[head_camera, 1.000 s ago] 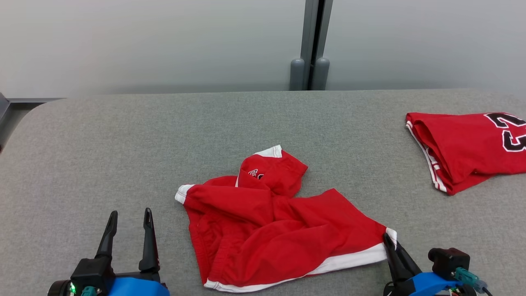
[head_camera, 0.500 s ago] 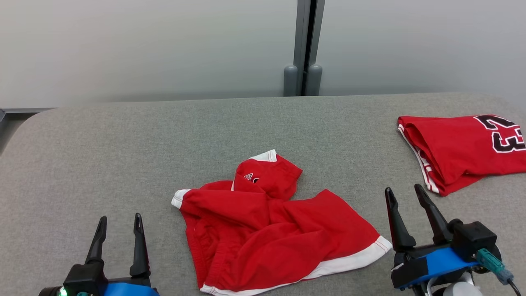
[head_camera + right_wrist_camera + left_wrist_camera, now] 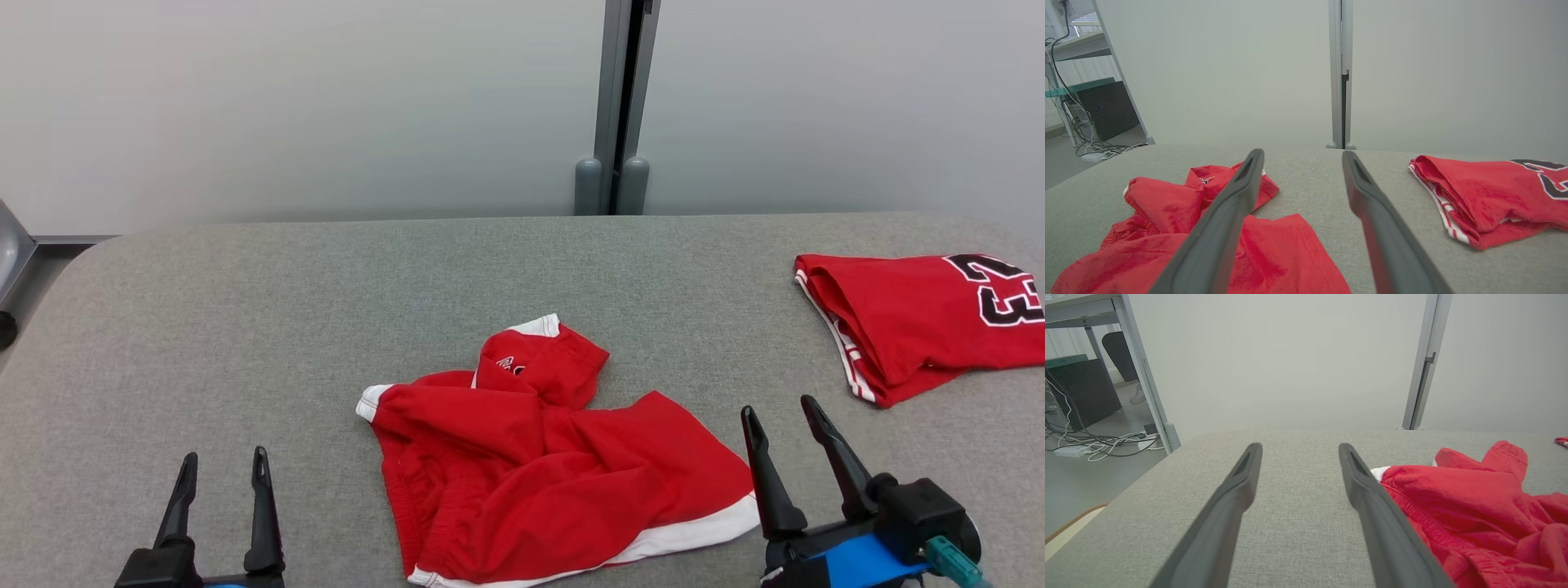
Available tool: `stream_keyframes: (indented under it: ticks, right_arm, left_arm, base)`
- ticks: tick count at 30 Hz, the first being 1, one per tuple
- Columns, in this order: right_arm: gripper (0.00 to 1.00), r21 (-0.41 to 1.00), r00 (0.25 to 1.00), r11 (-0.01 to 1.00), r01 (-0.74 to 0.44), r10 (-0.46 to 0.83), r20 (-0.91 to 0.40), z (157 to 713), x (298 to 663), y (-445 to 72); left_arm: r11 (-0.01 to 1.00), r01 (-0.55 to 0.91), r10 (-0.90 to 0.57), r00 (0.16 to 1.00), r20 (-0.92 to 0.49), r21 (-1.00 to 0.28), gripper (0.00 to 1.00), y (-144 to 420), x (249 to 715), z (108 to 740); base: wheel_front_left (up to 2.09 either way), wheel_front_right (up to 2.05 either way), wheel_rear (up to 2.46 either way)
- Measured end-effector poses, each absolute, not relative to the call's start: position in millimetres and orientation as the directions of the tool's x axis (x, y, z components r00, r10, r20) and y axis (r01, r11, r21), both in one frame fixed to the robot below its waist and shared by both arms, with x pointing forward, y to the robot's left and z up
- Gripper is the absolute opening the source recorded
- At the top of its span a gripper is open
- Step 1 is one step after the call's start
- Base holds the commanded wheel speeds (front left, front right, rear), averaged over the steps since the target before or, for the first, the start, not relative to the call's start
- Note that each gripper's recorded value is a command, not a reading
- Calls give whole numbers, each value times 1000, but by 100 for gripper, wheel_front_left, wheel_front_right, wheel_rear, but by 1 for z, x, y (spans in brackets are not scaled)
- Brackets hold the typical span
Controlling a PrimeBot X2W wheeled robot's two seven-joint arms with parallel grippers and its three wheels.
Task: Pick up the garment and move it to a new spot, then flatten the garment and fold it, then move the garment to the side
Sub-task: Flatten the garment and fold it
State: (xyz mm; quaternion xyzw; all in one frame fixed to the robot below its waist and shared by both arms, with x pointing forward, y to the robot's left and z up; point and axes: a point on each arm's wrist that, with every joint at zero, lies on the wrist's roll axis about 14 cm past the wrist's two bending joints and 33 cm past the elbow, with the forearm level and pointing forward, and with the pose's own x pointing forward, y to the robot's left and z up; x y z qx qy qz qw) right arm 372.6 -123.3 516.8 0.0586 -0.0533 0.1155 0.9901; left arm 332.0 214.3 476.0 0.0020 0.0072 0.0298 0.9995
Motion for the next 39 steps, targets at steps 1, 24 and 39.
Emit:
stream_keyframes:
  ticks: [1, 24, 39]
  right_arm:
    - [100, 106, 968, 966, -236, 224, 112, 514, 371, -123]
    - [100, 84, 977, 979, -186, 193, -92, 451, 358, -140]
    - [100, 21, 925, 973, -228, 224, -307, 395, 374, -152]
  left_arm:
    - [998, -61, 61, 998, -16, 5, 100, 215, 331, 476]
    - [999, 39, -39, 998, -52, -2, 100, 188, 328, 464]
    - [943, 330, -330, 922, -204, -36, 100, 108, 307, 419]
  base:
    - [0, 0, 0]
    - [0, 0, 0]
    - [0, 0, 0]
